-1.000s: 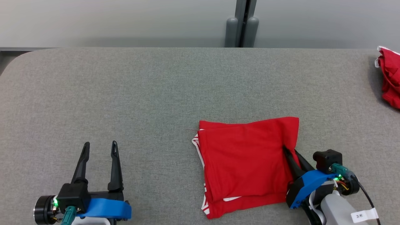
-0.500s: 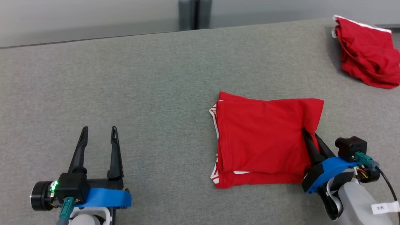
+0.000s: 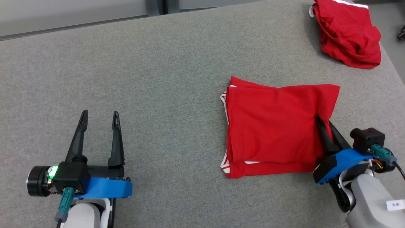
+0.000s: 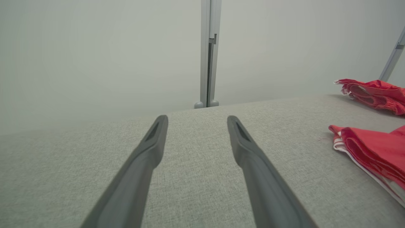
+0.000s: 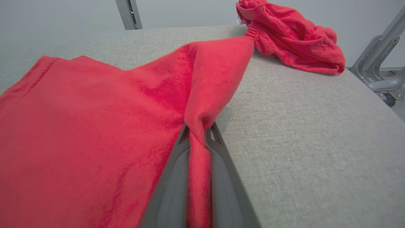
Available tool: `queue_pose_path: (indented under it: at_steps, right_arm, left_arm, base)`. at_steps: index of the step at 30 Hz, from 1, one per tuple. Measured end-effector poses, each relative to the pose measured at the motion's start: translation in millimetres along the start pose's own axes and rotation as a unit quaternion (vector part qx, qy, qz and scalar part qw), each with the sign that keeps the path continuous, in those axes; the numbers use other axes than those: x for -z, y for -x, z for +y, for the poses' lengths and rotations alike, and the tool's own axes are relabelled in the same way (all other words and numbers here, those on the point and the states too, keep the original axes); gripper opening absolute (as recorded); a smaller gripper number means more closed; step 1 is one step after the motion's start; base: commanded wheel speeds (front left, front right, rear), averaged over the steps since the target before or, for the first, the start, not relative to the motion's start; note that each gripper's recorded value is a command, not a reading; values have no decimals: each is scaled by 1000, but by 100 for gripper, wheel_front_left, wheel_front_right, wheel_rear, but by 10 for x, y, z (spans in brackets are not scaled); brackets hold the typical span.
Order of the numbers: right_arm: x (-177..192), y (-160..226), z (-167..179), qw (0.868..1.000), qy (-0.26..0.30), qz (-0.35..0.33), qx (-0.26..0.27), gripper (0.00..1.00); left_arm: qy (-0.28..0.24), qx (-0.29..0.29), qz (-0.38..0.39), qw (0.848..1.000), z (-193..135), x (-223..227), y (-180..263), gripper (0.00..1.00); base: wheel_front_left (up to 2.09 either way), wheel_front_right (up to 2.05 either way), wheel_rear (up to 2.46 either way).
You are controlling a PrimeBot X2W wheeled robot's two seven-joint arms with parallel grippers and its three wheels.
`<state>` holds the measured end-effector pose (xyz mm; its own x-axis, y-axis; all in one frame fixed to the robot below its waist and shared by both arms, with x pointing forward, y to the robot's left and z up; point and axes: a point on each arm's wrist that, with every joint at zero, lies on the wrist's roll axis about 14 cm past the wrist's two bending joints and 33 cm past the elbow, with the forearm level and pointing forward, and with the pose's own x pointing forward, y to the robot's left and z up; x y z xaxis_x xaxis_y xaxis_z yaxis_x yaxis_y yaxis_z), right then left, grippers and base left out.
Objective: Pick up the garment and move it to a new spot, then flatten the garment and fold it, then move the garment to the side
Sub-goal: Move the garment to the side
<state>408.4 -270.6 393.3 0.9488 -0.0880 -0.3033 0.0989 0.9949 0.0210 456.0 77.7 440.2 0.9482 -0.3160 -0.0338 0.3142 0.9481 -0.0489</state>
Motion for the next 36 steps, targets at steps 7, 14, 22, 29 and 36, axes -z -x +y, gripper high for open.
queue_pose_path:
  at_steps: [7, 14, 22, 29, 36]
  right_arm:
    - [-374, -350, 180, 997, 46, -40, -43, 0]
    - [-914, -803, 221, 988, 100, -93, -67, 0]
    - [-1320, -1144, -1, 982, 141, -117, -51, 0]
    - [-1485, -1325, -446, 981, 159, -113, -3, 0]
    - [-1601, -1338, -1068, 977, 179, -91, 64, 0]
  left_arm:
    - [-3, -5, -4, 1000, 76, 4, -57, 100]
    - [-5, -10, -3, 1000, 161, 80, -144, 100]
    - [-6, -2, 8, 1000, 164, 266, -271, 100]
    - [-9, 25, 12, 1000, 72, 464, -455, 100]
    - [-11, 44, 4, 999, 4, 544, -577, 100]
  base:
    - [0, 0, 0]
    - [0, 0, 0]
    - [0, 0, 0]
    - [0, 0, 0]
    - [0, 0, 0]
